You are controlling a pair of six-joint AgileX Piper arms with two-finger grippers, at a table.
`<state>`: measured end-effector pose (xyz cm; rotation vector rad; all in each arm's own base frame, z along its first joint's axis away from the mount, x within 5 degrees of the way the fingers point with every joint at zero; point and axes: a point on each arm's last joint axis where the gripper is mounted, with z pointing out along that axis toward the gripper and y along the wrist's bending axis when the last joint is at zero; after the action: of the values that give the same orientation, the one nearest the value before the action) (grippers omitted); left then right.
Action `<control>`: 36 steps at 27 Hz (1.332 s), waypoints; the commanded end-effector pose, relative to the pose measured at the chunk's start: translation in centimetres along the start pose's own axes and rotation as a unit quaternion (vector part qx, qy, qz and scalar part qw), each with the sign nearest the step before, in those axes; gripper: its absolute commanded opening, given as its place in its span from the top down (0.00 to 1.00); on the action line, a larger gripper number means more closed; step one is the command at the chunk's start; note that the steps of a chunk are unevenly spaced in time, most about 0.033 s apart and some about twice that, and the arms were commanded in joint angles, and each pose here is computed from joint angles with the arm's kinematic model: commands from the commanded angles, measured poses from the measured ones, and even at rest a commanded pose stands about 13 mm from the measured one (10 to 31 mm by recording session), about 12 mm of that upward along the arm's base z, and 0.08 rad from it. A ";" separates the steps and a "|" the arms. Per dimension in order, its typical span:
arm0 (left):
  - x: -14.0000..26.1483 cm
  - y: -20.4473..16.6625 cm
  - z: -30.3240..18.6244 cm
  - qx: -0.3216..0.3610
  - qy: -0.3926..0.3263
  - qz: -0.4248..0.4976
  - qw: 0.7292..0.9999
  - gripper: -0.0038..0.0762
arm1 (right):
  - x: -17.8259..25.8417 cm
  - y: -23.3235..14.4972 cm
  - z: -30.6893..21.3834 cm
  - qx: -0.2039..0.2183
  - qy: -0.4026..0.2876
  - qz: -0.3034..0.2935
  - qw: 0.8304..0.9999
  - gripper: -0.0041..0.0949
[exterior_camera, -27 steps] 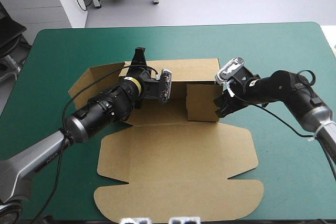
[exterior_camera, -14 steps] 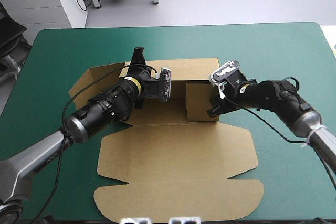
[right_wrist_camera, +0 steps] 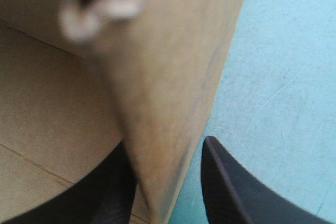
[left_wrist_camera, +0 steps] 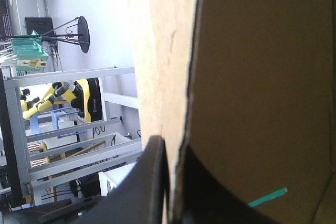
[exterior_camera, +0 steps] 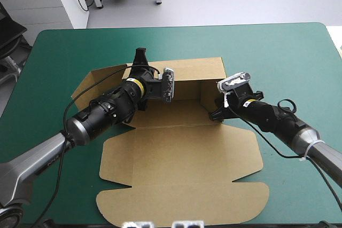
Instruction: Fold the box
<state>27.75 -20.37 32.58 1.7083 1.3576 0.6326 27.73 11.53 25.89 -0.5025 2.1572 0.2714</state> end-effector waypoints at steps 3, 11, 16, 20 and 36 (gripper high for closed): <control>-0.7 1.0 -1.2 -0.023 -0.032 -0.025 0.999 0.96 | -2.1 0.1 -1.2 0.016 -0.069 0.006 0.997 0.81; -1.9 0.8 -2.0 -0.025 -0.044 -0.011 0.999 0.94 | -2.5 -0.1 -1.3 0.021 -0.086 0.037 0.995 0.97; -2.8 0.3 -2.7 -0.017 -0.034 0.021 0.999 0.82 | -2.6 -0.2 -1.0 0.024 -0.088 0.037 0.995 0.97; -3.2 0.0 -3.2 -0.009 -0.028 0.026 0.999 0.65 | -2.6 -0.4 -0.2 0.033 -0.092 0.045 0.994 0.97; -5.8 -0.3 -7.0 -0.014 -0.084 -0.018 0.996 0.51 | -3.2 -1.5 2.6 0.080 -0.129 0.054 0.987 0.97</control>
<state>21.77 -23.69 34.11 1.7501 1.2975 0.5202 31.10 12.17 24.62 -0.3042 2.0530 0.2265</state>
